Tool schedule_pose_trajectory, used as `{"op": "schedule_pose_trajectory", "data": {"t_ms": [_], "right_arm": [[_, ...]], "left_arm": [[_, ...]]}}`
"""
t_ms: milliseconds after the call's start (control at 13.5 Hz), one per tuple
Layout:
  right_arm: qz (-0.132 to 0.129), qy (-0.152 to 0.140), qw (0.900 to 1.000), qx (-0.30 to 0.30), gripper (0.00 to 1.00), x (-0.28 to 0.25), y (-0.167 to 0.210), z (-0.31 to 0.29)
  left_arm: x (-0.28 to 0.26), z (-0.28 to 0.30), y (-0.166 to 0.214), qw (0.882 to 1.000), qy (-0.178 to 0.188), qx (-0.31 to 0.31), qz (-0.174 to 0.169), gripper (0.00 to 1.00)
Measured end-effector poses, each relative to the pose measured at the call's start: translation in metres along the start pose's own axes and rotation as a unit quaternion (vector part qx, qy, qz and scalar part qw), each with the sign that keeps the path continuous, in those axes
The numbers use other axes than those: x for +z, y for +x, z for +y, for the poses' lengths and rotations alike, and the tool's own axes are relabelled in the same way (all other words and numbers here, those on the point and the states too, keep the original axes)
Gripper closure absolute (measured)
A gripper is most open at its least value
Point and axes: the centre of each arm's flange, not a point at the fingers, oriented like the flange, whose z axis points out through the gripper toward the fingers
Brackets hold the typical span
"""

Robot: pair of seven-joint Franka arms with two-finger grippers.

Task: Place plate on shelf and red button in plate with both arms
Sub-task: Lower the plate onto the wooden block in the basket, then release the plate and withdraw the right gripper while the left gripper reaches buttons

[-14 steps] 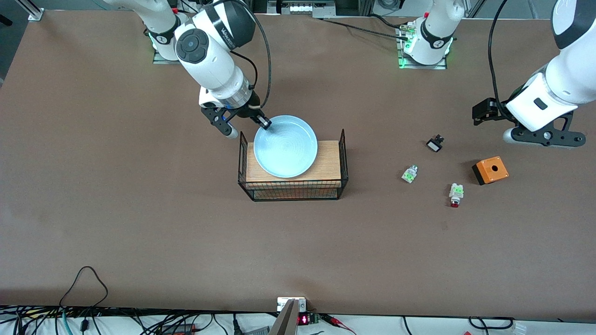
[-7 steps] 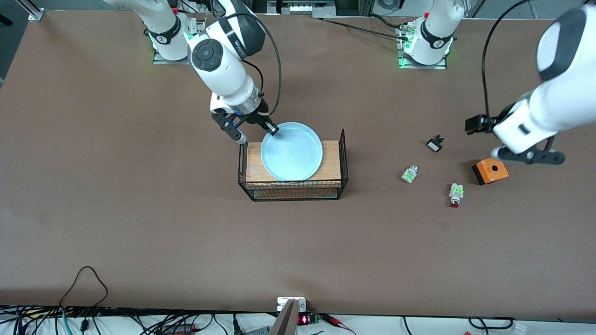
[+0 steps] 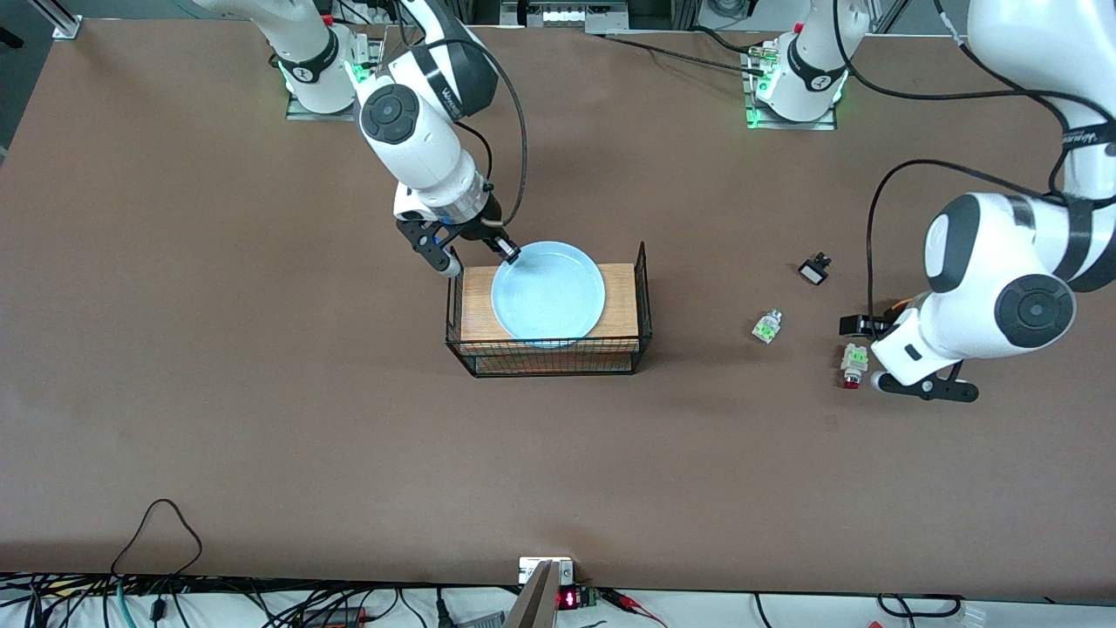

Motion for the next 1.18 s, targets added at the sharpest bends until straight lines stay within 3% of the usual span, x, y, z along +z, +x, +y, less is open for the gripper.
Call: {"op": "schedule_pose_trajectory", "data": {"t_ms": [296, 517, 739, 887, 1034, 1108, 1182], "right_arm": [[-0.003, 0.025, 1.000, -0.005, 0.30, -0.039, -0.004, -0.018], [-0.006, 0.014, 1.000, -0.020, 0.01, -0.106, -0.004, -0.031], [0.026, -0.013, 0.997, -0.078, 0.00, -0.178, 0.020, -0.030], [0.053, -0.053, 0.984, -0.162, 0.00, -0.198, 0.067, -0.016], [0.064, -0.088, 0.969, -0.223, 0.00, -0.206, 0.131, 0.005], [0.062, -0.100, 0.964, -0.238, 0.00, -0.212, 0.166, 0.019], [0.058, -0.109, 0.962, -0.244, 0.00, -0.218, 0.197, 0.035]], "left_arm": [[0.057, -0.002, -0.003, 0.998, 0.001, 0.049, 0.038, 0.00], [0.095, -0.013, 0.001, 0.994, 0.013, 0.089, 0.069, 0.00], [0.141, -0.045, -0.002, 0.991, 0.014, 0.090, 0.096, 0.00], [0.162, -0.044, -0.009, 0.991, 0.012, 0.092, 0.101, 0.05], [0.163, -0.037, -0.009, 0.990, 0.011, 0.097, 0.101, 0.27], [0.163, -0.035, -0.009, 0.990, 0.011, 0.098, 0.101, 0.28], [0.163, -0.034, -0.009, 0.990, 0.011, 0.099, 0.101, 0.36]]}}
